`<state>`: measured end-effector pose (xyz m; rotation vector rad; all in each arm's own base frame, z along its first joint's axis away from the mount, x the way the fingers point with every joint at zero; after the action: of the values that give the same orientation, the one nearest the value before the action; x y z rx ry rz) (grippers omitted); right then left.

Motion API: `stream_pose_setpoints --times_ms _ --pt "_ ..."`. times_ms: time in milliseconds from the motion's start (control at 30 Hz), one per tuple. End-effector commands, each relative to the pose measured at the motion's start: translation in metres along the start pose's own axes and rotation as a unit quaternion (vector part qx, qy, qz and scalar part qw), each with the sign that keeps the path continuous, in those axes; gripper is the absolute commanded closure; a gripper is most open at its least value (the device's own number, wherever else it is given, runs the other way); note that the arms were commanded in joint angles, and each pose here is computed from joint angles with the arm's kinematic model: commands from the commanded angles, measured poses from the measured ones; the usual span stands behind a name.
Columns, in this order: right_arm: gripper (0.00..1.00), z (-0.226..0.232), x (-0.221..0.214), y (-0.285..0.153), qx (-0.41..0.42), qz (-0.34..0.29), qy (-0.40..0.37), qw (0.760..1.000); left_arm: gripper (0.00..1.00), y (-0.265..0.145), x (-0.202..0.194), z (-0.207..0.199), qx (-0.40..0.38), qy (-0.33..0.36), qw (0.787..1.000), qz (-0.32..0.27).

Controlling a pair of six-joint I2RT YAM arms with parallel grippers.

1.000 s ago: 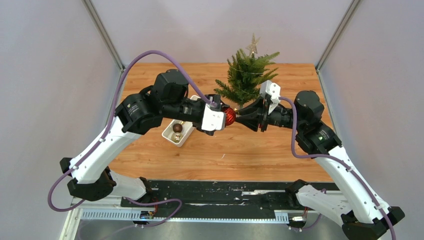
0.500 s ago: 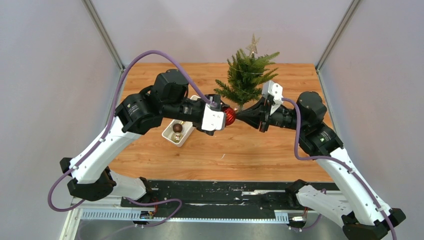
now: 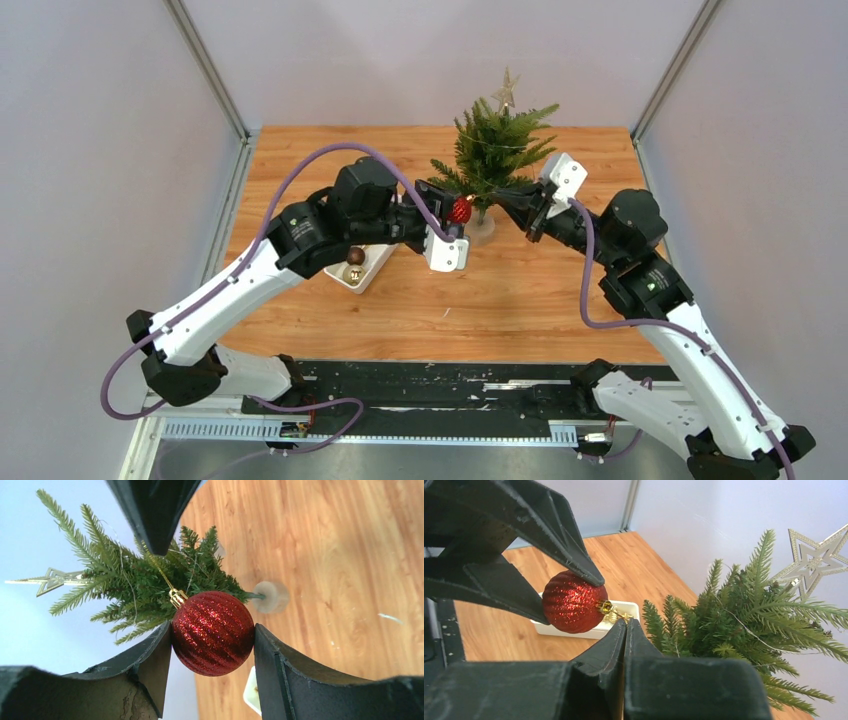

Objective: Decorate the small christmas tree
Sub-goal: Hang the decoration item on the Christmas tree.

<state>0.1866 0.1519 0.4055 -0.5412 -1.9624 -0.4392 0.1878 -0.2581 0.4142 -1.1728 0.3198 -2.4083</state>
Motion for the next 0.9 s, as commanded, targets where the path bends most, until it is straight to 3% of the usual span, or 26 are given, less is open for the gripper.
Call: stream_pose_setpoints --times_ms 0,167,433,867 --pt "1.0 -0.016 -0.001 0.008 -0.039 0.002 -0.05 0.998 1.0 -0.006 0.004 0.018 0.085 0.094 0.992 -0.006" --pt "1.0 -0.027 -0.017 0.017 -0.079 0.037 -0.06 0.994 1.0 0.007 -0.002 0.026 0.121 0.137 0.983 0.003" --pt "1.0 -0.039 -0.026 0.034 -0.088 0.063 -0.084 0.991 1.0 0.02 -0.028 0.039 0.12 0.095 0.988 0.003" --pt "1.0 -0.056 -0.036 0.047 -0.114 0.123 -0.099 0.981 1.0 0.041 -0.04 0.047 0.027 0.035 0.999 -0.026"
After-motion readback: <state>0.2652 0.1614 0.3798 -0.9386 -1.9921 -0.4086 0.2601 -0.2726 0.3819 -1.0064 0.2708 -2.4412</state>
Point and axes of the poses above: each gripper's point midway between its finger pads, its own y axis out along the fingers, its own z axis along the line the jaws close on, x = y × z, the point moved 8 cm from there along -y, back along the fingers, and after that the axes turned 11 degrees about -y, right-handed, at the moved point
